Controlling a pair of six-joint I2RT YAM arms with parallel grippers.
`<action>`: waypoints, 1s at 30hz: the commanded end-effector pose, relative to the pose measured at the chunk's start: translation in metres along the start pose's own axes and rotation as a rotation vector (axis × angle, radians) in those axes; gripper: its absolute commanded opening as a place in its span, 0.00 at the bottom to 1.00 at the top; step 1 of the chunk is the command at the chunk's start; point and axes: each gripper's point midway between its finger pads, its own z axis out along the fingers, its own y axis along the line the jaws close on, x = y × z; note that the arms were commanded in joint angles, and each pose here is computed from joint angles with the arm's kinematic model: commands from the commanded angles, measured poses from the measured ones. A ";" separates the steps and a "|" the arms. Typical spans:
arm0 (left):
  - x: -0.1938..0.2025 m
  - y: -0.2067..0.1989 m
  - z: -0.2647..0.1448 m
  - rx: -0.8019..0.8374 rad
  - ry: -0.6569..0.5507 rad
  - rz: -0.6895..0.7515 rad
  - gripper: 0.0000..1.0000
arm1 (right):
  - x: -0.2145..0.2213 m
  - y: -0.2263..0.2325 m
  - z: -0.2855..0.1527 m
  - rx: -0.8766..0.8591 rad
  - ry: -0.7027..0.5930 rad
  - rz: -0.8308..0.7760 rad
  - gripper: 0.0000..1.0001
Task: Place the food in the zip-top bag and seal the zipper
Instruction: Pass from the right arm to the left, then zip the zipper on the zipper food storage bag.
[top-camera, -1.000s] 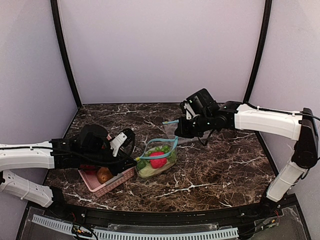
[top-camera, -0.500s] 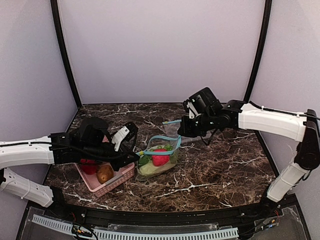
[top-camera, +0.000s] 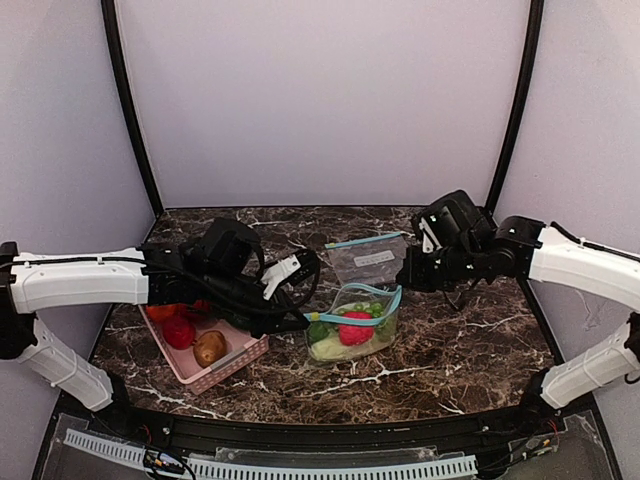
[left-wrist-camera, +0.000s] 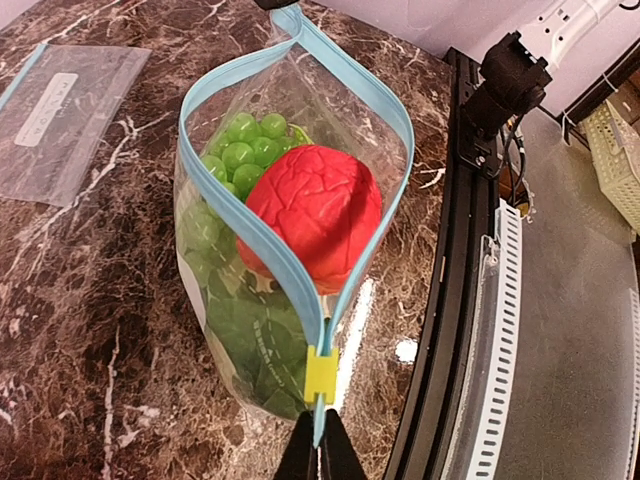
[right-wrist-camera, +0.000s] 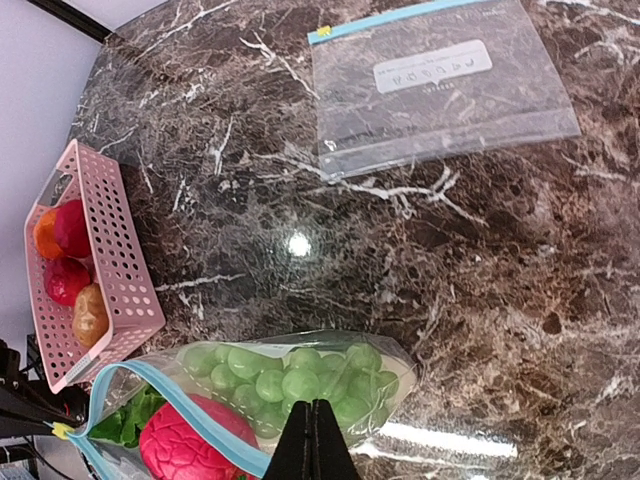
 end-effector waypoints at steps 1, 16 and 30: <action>-0.011 -0.017 0.009 0.118 -0.025 0.054 0.01 | 0.011 -0.016 -0.007 0.009 -0.007 0.024 0.06; -0.005 -0.030 0.005 0.208 -0.022 0.080 0.01 | 0.019 0.102 -0.087 -0.671 -0.163 -0.601 0.61; -0.012 -0.028 -0.010 0.216 -0.060 0.083 0.01 | 0.078 0.164 -0.053 -0.886 -0.028 -0.831 0.47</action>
